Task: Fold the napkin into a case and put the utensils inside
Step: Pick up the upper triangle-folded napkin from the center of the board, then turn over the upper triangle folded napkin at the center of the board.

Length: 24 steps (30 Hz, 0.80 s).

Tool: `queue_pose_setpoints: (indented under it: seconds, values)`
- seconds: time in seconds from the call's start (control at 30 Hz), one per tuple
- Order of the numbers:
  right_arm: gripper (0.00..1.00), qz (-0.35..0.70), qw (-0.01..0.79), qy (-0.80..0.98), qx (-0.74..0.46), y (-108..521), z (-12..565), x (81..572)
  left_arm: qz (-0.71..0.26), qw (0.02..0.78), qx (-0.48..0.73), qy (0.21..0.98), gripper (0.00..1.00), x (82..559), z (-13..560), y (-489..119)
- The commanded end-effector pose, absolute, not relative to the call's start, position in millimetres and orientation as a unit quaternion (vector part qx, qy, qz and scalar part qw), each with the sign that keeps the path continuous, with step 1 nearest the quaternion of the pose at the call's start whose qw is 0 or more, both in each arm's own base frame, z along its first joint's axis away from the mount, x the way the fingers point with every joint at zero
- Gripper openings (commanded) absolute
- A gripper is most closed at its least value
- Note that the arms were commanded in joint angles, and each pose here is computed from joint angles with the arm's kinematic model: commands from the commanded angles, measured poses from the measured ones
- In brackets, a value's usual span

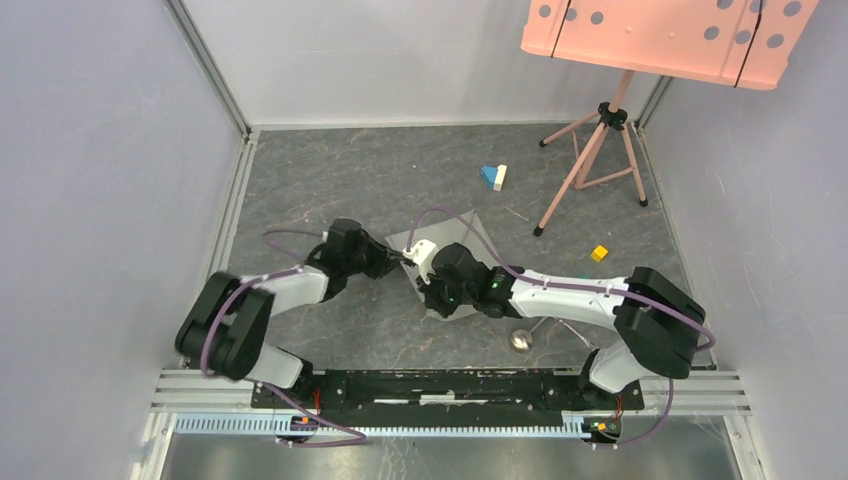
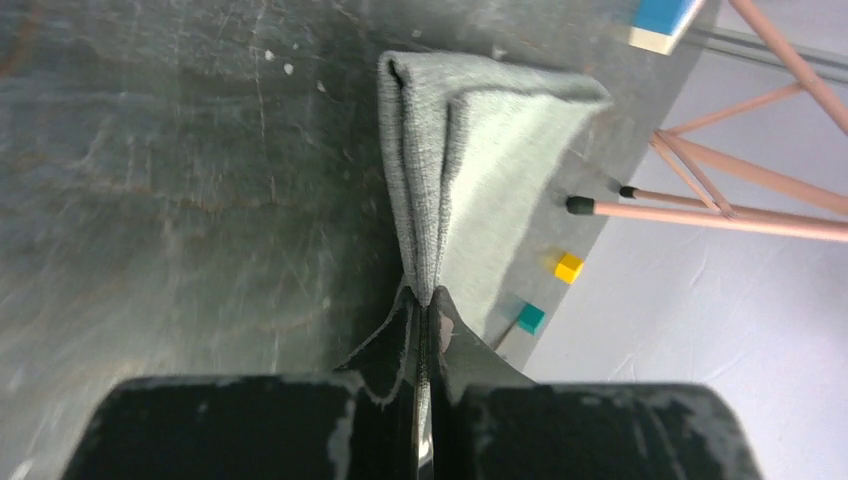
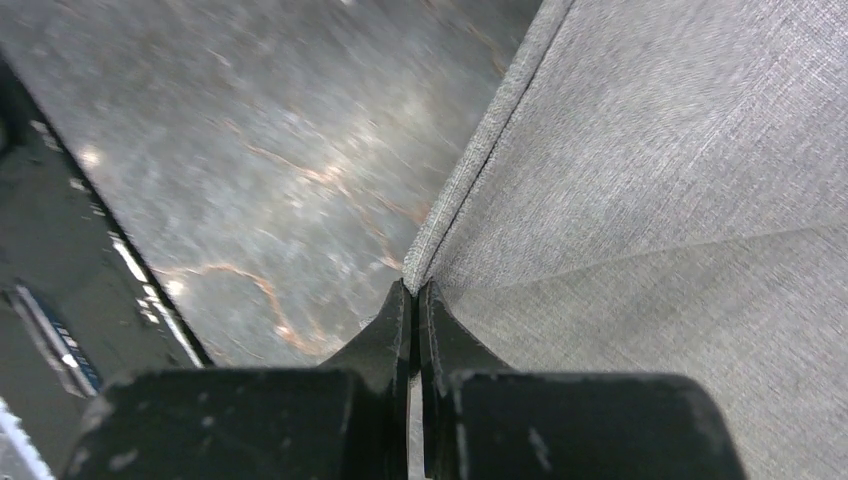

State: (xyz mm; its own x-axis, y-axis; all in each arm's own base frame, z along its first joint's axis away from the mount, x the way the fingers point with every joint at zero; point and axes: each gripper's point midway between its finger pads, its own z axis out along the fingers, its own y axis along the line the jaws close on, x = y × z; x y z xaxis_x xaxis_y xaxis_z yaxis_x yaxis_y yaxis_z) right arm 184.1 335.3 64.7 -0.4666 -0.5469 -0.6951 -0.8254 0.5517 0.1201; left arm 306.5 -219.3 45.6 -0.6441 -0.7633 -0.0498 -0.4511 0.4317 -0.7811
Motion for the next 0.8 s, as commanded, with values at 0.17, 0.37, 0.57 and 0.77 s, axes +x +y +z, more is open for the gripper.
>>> queue_pose_setpoints:
  seconds: [0.17,0.37,0.57,0.77]
  values:
    - [0.01,0.47,0.306,0.698,-0.446,489,184,86,-0.175,0.335,-0.394,0.838,0.02,246,160,-39]
    - [0.01,0.654,0.245,0.581,-0.418,541,282,22,0.0,0.471,-0.344,0.812,0.02,199,287,43]
    - [0.01,0.711,0.176,0.578,-0.36,519,250,30,-0.09,0.403,-0.236,0.88,0.02,265,269,1]
    - [0.01,0.731,0.136,0.608,-0.279,461,180,64,-0.077,0.322,-0.148,0.932,0.02,348,171,-64]
